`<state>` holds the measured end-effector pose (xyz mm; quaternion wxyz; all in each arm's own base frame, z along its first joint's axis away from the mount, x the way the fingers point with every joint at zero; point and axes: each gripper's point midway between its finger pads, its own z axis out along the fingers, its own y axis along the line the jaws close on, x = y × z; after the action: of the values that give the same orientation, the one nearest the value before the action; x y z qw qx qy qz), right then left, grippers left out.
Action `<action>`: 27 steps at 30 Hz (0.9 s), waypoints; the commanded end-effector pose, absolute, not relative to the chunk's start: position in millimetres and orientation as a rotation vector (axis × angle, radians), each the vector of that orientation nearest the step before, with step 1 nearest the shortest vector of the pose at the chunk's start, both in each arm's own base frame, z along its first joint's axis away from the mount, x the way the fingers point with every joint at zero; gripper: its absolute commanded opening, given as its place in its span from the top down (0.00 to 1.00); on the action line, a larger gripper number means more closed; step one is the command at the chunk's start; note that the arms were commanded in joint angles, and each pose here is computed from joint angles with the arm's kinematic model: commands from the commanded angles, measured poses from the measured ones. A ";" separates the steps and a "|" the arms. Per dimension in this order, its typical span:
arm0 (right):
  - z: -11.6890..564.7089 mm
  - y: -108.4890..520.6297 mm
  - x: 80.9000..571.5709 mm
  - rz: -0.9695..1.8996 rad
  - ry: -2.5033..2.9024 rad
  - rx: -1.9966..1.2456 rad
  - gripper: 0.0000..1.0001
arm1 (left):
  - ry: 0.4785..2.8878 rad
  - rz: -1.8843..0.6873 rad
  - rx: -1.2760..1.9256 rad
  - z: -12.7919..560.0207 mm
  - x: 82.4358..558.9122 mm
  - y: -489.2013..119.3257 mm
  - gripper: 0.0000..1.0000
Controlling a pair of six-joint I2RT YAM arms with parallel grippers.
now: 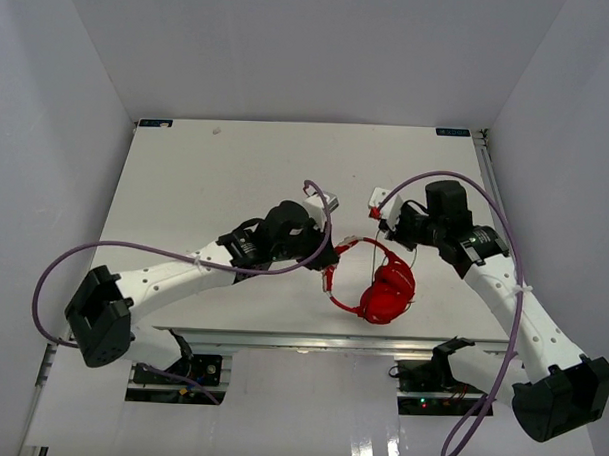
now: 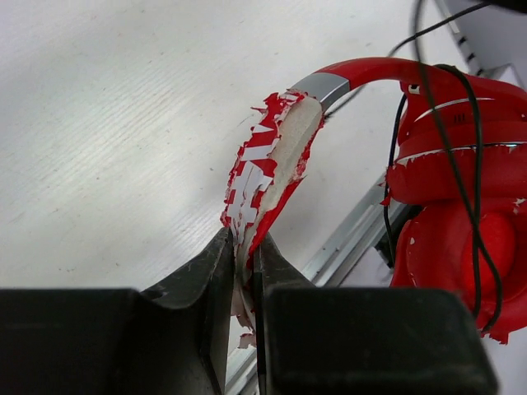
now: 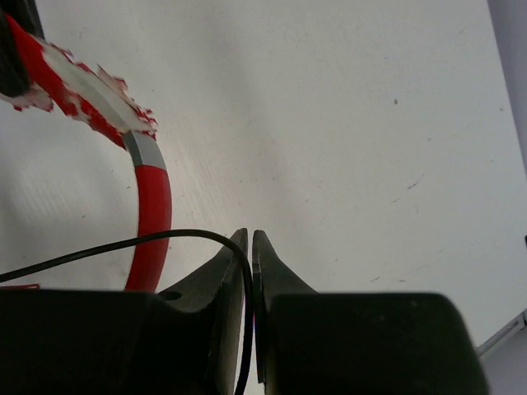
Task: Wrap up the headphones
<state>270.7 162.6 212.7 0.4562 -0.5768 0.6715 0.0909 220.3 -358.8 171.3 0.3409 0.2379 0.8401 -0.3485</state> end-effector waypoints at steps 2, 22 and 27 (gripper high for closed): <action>220.1 168.0 265.5 0.393 1.641 -1.329 0.86 | 1.950 -1.087 0.596 253.1 203.5 -356.1 1.00; 274.1 215.4 218.7 1.164 1.340 -1.286 0.77 | 1.740 -1.171 0.417 378.7 211.5 -347.2 1.00; 270.2 219.9 231.7 1.205 1.357 -1.256 0.64 | 1.697 -1.185 0.417 404.2 210.3 -345.9 1.00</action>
<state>227.9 212.4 244.4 0.4360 -0.5053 0.5881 0.4569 216.9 -345.1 340.2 0.4608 0.1869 0.7504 -0.4354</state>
